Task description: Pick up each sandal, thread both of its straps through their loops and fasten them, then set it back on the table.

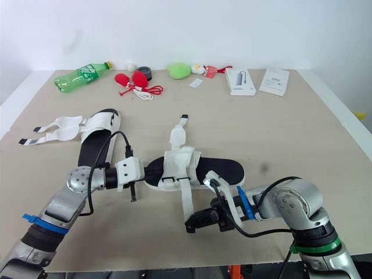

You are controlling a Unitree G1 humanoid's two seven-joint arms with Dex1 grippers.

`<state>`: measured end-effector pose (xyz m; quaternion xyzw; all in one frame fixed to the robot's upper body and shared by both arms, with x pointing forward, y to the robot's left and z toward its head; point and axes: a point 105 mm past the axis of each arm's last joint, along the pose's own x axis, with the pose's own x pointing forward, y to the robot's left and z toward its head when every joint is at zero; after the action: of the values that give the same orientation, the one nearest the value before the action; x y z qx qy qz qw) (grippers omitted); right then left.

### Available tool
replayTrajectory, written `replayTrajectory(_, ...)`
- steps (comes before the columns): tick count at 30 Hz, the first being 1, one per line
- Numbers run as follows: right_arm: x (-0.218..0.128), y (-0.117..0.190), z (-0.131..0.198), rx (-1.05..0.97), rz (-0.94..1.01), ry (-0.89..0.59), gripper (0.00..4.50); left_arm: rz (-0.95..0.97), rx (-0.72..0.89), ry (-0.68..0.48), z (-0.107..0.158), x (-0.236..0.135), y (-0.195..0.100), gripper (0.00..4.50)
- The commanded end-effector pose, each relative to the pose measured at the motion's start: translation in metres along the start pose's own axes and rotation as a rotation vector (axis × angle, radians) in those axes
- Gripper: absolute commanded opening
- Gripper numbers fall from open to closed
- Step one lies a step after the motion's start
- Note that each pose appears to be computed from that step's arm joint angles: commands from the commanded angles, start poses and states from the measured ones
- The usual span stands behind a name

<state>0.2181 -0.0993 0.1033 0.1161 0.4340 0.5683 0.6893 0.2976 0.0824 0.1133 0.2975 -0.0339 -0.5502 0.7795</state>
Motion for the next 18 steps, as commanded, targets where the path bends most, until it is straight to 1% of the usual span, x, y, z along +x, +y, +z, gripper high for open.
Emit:
replayTrajectory(1,-0.003,0.016,-0.013,0.006,0.053,0.064,0.06,-0.045,-0.022,0.035,-0.009,0.002,-0.011,0.00)
replayTrajectory(15,0.000,0.027,-0.014,-0.010,0.092,0.078,0.06,-0.048,-0.020,0.036,-0.009,0.005,-0.009,0.00)
replayTrajectory(18,0.001,0.025,-0.013,-0.033,0.076,0.084,0.06,-0.047,-0.020,0.036,-0.009,0.005,-0.009,0.00)
